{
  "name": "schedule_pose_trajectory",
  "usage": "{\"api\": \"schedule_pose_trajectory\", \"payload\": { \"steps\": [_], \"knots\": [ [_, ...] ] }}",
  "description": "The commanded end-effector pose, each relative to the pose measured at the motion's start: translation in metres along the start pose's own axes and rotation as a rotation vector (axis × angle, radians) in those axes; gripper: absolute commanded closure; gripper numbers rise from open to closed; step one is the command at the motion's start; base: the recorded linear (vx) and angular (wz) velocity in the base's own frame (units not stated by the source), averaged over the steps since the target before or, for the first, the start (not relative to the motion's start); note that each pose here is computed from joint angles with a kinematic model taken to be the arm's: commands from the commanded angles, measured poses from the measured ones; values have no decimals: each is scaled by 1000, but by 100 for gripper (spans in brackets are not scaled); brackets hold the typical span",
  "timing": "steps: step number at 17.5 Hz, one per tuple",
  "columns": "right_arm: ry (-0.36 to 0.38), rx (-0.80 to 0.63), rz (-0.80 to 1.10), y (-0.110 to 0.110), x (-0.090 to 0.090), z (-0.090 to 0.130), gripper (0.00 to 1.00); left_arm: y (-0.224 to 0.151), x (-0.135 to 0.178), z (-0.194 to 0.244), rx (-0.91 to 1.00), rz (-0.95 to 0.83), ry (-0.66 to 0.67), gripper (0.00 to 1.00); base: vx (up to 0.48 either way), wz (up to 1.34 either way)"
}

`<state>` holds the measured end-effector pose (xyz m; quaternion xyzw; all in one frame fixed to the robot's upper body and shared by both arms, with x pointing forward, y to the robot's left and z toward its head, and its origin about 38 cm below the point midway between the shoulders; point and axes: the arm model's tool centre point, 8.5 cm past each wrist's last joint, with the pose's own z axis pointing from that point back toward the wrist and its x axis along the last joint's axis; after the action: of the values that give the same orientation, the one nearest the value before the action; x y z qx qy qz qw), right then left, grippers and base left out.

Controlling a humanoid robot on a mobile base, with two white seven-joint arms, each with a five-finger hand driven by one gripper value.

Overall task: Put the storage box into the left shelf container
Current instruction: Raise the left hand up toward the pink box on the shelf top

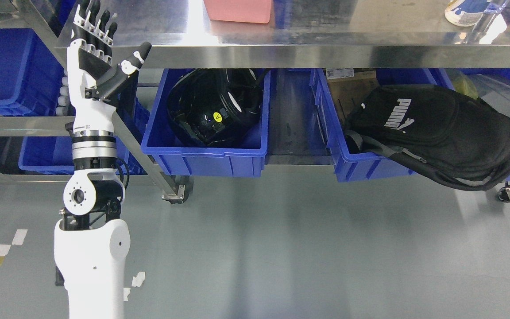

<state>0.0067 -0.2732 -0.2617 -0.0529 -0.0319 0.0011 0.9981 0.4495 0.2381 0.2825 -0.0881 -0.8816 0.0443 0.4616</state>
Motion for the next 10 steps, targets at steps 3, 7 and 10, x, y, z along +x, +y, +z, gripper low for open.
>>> {"api": "schedule_pose_trajectory", "payload": {
  "steps": [3,7,10],
  "knots": [
    [-24,-11,-4,-11,10,-1,0,28,10,-7,47,-28,8,0,0,0],
    [-24,-11,-4,-11,10,-1,0,47,52,-70,-224,-252,-31,0,0,0],
    [-24,-11,-4,-11,10,-1,0,72,80,-131,-501,-563,110,0,0,0]
  ]
}}
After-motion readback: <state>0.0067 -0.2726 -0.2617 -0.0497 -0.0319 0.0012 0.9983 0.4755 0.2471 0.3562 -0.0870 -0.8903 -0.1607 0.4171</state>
